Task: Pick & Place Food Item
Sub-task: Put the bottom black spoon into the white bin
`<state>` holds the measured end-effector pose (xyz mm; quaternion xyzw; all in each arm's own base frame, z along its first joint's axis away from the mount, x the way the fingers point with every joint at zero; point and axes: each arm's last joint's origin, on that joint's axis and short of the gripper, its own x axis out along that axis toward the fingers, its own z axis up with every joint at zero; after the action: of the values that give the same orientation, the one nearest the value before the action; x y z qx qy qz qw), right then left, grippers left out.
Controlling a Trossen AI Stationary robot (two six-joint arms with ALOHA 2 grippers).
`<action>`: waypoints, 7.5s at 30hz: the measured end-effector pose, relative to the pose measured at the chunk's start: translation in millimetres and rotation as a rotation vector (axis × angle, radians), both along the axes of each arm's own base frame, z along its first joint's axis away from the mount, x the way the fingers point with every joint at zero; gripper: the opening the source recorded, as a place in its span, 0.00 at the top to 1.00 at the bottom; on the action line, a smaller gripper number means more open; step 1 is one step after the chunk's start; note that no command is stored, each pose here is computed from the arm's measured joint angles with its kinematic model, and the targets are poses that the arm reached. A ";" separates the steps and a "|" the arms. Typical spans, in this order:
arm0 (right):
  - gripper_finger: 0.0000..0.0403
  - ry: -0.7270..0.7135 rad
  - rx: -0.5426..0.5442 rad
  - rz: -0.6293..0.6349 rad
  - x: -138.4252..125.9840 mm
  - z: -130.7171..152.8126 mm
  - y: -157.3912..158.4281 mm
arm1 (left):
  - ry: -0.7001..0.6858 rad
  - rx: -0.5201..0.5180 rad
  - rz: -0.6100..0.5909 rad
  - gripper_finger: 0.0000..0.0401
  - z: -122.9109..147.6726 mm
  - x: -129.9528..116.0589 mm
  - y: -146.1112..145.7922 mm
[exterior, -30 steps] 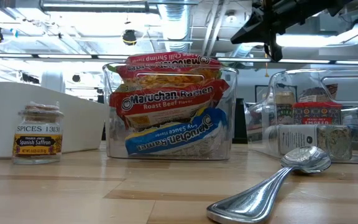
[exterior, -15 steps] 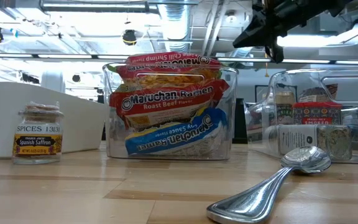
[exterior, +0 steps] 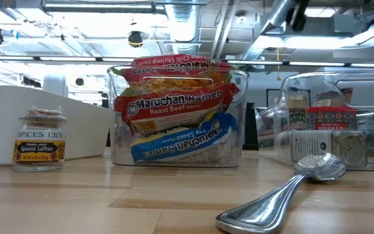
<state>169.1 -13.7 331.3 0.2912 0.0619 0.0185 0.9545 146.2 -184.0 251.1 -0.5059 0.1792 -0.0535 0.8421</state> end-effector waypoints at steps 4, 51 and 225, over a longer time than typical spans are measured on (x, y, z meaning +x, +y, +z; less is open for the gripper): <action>1.00 -0.077 -0.008 0.016 -17.6 10.8 4.3 | -0.021 0.082 -0.014 0.99 -0.2 1.2 1.1; 1.00 -0.174 -0.519 -0.107 -57.6 -139.8 10.4 | -0.105 0.721 0.032 1.00 -1.8 37.9 39.0; 1.00 -0.050 -0.438 -0.088 -57.4 -151.6 9.7 | 0.156 1.253 -1.470 0.82 -89.5 -17.3 -7.3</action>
<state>111.6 -4.0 179.7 0.0789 0.0281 -0.0301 0.9960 128.9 -191.3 161.6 0.2710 0.5023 -0.4278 0.7009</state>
